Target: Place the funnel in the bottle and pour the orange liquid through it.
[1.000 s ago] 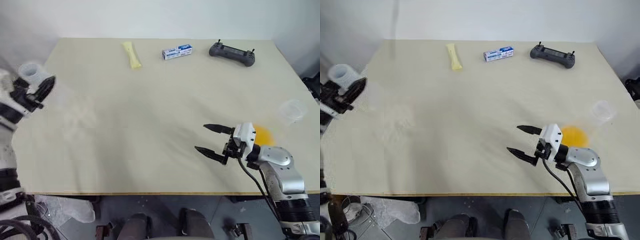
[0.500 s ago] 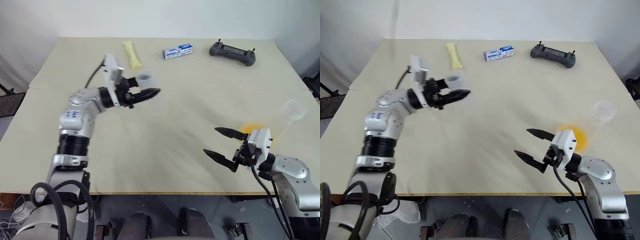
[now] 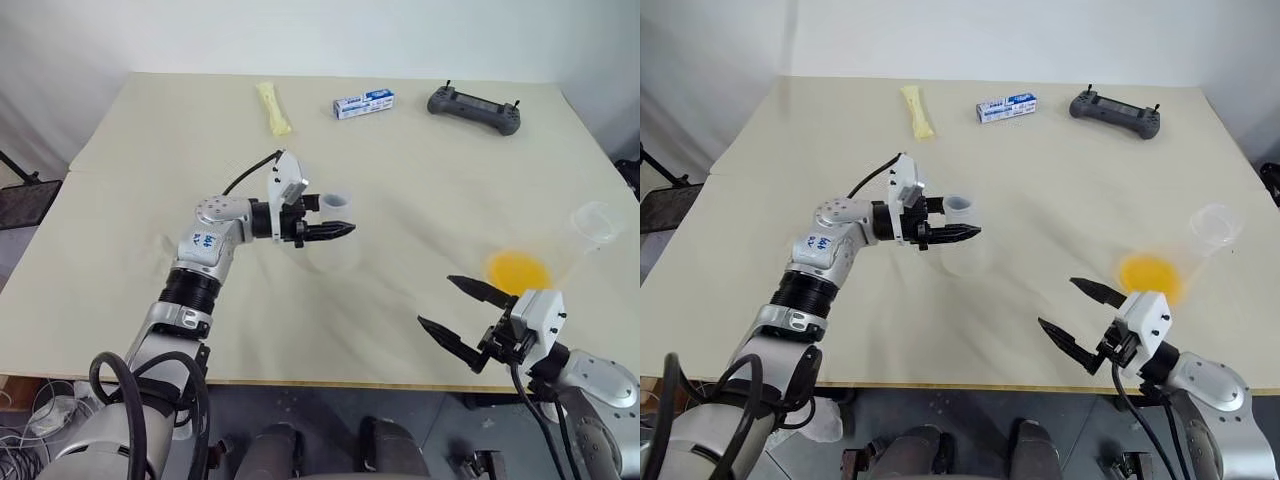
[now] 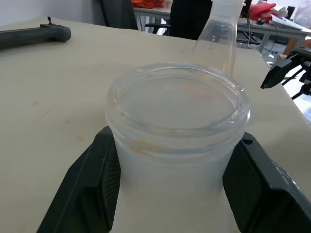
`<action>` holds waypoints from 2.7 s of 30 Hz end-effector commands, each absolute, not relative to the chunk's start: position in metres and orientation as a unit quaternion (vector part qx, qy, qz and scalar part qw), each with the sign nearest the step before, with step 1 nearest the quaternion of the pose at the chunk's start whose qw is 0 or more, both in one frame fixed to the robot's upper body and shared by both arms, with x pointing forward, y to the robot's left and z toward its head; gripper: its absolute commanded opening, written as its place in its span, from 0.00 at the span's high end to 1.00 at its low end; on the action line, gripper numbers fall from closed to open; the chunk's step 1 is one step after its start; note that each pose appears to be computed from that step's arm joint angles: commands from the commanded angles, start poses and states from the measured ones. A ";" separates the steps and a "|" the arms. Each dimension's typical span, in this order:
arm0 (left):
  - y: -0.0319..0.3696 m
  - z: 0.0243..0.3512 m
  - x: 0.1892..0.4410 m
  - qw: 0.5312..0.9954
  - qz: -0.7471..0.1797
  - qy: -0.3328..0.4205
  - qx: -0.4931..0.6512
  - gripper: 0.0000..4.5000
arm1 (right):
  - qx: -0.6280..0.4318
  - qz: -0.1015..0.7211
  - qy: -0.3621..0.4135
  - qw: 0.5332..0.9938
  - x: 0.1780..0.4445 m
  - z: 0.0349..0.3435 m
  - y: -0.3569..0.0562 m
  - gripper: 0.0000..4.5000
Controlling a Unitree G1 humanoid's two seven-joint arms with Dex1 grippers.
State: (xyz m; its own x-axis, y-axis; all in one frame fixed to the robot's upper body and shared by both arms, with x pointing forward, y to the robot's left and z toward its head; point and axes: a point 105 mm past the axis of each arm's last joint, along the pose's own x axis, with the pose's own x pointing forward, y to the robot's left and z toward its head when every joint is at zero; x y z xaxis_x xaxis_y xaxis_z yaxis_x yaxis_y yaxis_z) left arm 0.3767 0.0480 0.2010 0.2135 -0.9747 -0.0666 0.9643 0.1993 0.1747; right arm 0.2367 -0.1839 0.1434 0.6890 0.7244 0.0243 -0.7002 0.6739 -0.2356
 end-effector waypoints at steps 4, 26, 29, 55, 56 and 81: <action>0.040 0.207 0.374 0.764 -0.636 -0.042 0.104 0.44 | -0.118 0.379 -0.083 0.914 0.233 0.155 -0.185 0.00; 0.066 0.207 0.379 0.803 -0.588 -0.012 0.093 0.00 | -0.134 0.384 -0.081 0.910 0.239 0.159 -0.191 0.00; 0.073 0.208 0.379 0.802 -0.589 -0.009 0.099 0.00 | -0.135 0.386 -0.082 0.909 0.242 0.161 -0.191 0.00; 0.275 0.214 0.280 0.948 -0.292 -0.058 0.113 0.00 | -0.128 0.472 -0.058 0.870 0.261 0.163 -0.182 0.00; 0.287 0.210 0.269 0.958 -0.259 -0.057 0.108 0.00 | -0.128 0.477 -0.058 0.868 0.263 0.163 -0.182 0.00; 0.360 0.154 0.267 0.992 -0.071 -0.039 0.101 0.00 | -0.131 0.504 -0.051 0.852 0.272 0.163 -0.179 0.00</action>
State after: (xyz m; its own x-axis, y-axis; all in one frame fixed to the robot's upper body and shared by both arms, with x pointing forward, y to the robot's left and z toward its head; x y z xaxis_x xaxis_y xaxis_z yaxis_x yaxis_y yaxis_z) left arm 0.2637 0.3594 0.1477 0.9895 -0.1370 0.0467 0.1272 0.9769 0.1718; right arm 0.2760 -0.1760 0.1488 0.4792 0.8752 -0.0659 -0.8626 0.4558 -0.2195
